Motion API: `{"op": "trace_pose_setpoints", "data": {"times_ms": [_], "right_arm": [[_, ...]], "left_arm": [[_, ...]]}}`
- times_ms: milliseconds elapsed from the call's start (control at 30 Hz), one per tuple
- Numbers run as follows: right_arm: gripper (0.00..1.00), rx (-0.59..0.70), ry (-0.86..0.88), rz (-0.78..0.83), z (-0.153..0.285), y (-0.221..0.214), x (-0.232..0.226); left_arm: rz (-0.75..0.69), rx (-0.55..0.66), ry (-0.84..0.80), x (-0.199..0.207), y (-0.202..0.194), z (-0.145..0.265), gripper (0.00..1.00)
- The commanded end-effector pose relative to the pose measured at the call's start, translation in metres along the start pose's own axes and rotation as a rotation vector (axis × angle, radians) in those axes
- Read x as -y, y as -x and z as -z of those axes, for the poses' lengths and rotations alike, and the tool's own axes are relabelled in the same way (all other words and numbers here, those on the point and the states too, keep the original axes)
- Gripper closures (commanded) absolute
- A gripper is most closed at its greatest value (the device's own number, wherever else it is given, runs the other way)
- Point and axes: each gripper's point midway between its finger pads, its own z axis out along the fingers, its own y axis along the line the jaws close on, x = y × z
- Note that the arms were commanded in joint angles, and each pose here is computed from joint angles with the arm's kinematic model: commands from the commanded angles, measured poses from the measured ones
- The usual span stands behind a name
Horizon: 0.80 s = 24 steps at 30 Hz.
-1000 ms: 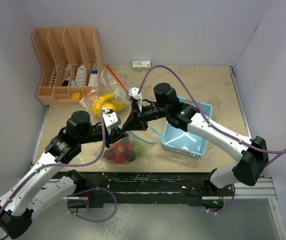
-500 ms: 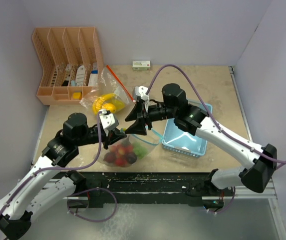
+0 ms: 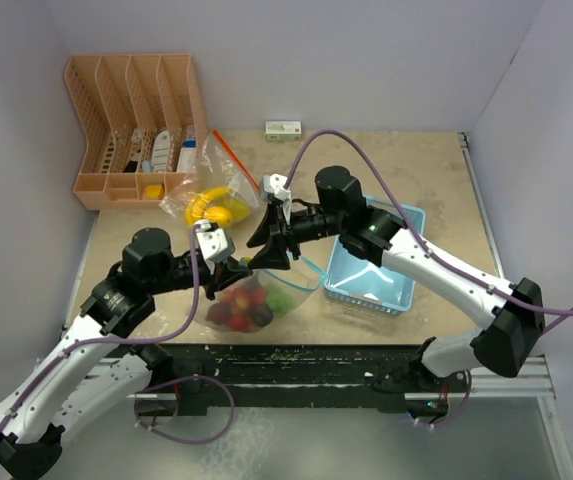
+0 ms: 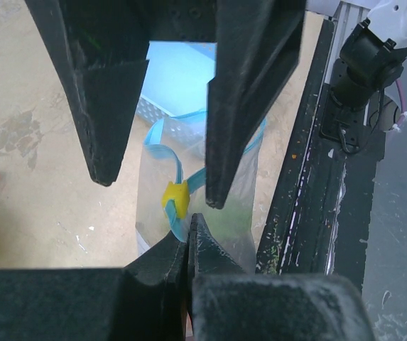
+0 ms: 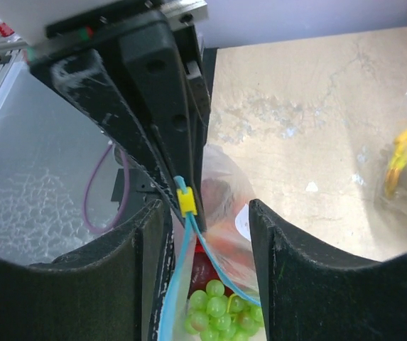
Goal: Place the food in the zip-top bag and seal the zipper
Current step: Zip the zipper food storage bag at the center of the board.
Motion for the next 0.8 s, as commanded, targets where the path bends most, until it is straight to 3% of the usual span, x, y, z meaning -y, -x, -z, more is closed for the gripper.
{"op": "trace_pose_setpoints", "data": {"times_ms": [0,100,267,400,500,633,767], "right_arm": [[0.48,0.044,0.058,0.044,0.001,0.016,-0.006],[0.60,0.054,0.055,0.048,0.001,0.018,-0.006],[0.63,0.061,0.061,0.045,0.001,0.019,-0.005],[0.76,0.056,0.114,0.039,-0.001,0.017,-0.012],[0.74,0.051,0.126,0.032,-0.002,0.015,-0.013],[0.62,0.042,0.141,0.022,-0.003,0.012,-0.014],[0.61,0.034,0.118,0.011,-0.004,0.010,-0.009]], "left_arm": [[-0.043,0.074,-0.010,0.004,0.020,0.004,1.00],[-0.044,0.074,-0.009,0.004,0.021,0.004,1.00],[-0.043,0.070,-0.017,0.005,0.020,0.003,1.00],[-0.041,0.068,-0.015,0.004,0.019,0.002,1.00],[-0.041,0.069,-0.013,0.003,0.019,0.002,1.00],[-0.043,0.069,-0.012,0.003,0.019,0.002,1.00],[-0.043,0.070,-0.013,0.003,0.019,0.002,1.00]]}}
